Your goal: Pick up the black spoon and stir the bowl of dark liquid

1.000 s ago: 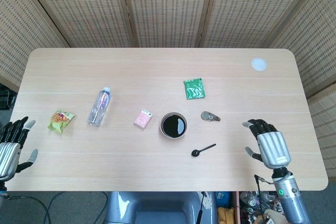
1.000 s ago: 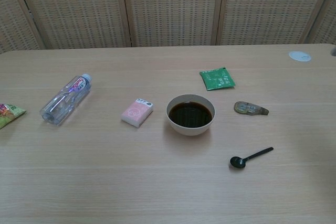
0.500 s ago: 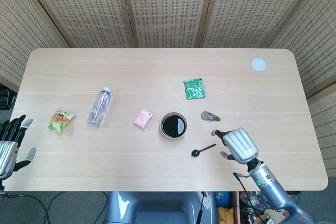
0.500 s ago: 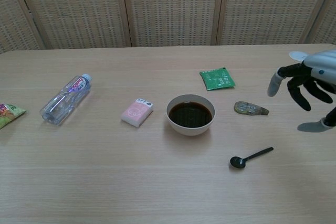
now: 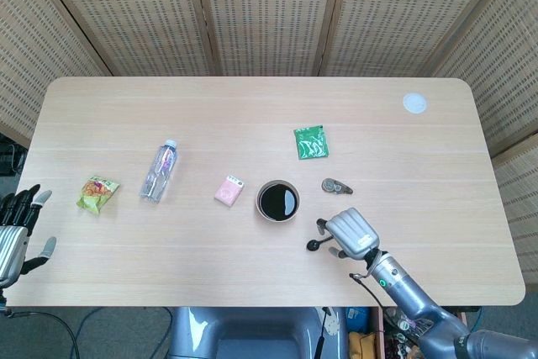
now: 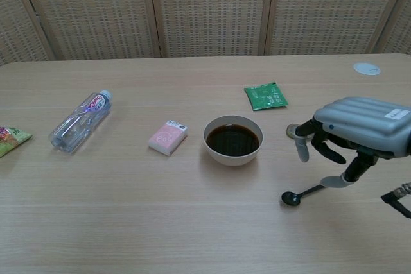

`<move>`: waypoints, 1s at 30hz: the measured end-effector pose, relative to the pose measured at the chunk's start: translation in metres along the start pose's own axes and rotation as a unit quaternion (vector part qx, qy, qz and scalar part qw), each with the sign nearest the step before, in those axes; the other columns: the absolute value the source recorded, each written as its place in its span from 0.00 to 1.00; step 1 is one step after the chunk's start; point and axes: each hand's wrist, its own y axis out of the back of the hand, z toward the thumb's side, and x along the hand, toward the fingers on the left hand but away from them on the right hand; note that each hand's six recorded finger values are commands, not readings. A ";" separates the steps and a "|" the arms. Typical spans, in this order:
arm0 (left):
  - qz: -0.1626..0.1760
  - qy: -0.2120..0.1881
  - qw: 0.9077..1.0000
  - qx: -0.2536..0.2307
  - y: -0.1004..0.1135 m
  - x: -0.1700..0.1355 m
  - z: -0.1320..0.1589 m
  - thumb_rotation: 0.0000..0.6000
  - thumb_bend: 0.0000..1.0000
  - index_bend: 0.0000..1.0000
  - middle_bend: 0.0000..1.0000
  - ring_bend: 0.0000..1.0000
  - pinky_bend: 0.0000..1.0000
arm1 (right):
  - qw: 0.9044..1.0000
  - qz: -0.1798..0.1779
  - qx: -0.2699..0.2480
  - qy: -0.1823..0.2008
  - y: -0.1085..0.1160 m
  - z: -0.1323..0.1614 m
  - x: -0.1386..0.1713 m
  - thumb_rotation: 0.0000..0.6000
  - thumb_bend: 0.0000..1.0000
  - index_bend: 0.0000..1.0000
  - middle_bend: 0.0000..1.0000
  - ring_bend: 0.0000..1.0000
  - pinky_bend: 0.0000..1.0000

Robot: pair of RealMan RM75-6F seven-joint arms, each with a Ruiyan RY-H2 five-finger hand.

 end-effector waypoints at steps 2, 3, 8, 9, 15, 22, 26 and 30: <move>0.000 0.000 1.000 0.000 0.000 0.000 0.000 1.00 0.41 0.05 0.00 0.00 0.00 | 1.000 0.004 0.003 0.003 -0.004 0.002 -0.005 1.00 0.42 0.52 0.86 0.91 0.99; -0.001 0.000 1.000 0.000 -0.001 0.000 -0.001 1.00 0.41 0.05 0.00 0.00 0.00 | 1.000 0.006 0.005 0.004 -0.006 0.003 -0.007 1.00 0.43 0.52 0.86 0.91 0.99; -0.002 0.000 1.000 -0.001 -0.002 0.001 -0.003 1.00 0.41 0.05 0.00 0.00 0.00 | 1.000 0.012 0.010 0.002 -0.016 0.004 -0.016 1.00 0.46 0.53 0.86 0.92 1.00; -0.002 0.001 1.000 -0.001 -0.002 0.001 -0.003 1.00 0.41 0.05 0.00 0.00 0.00 | 1.000 0.014 0.011 0.002 -0.018 0.004 -0.017 1.00 0.47 0.53 0.86 0.92 1.00; -0.003 0.000 1.000 -0.001 -0.003 0.002 -0.005 1.00 0.41 0.05 0.00 0.00 0.00 | 1.000 0.023 0.018 -0.005 -0.029 0.001 -0.027 1.00 0.47 0.53 0.86 0.92 1.00; -0.003 -0.002 1.000 0.000 -0.003 0.004 -0.005 1.00 0.41 0.05 0.00 0.00 0.00 | 0.999 0.036 0.031 -0.016 -0.041 -0.005 -0.037 1.00 0.47 0.54 0.86 0.92 1.00; -0.003 -0.002 1.000 -0.001 -0.003 0.004 -0.006 1.00 0.41 0.05 0.00 0.00 0.00 | 0.998 0.043 0.042 -0.021 -0.046 -0.010 -0.040 1.00 0.47 0.55 0.86 0.92 1.00; -0.005 -0.002 1.000 -0.001 -0.005 0.005 -0.006 1.00 0.41 0.05 0.00 0.00 0.00 | 0.997 0.052 0.054 -0.025 -0.053 -0.015 -0.042 1.00 0.48 0.56 0.86 0.92 1.00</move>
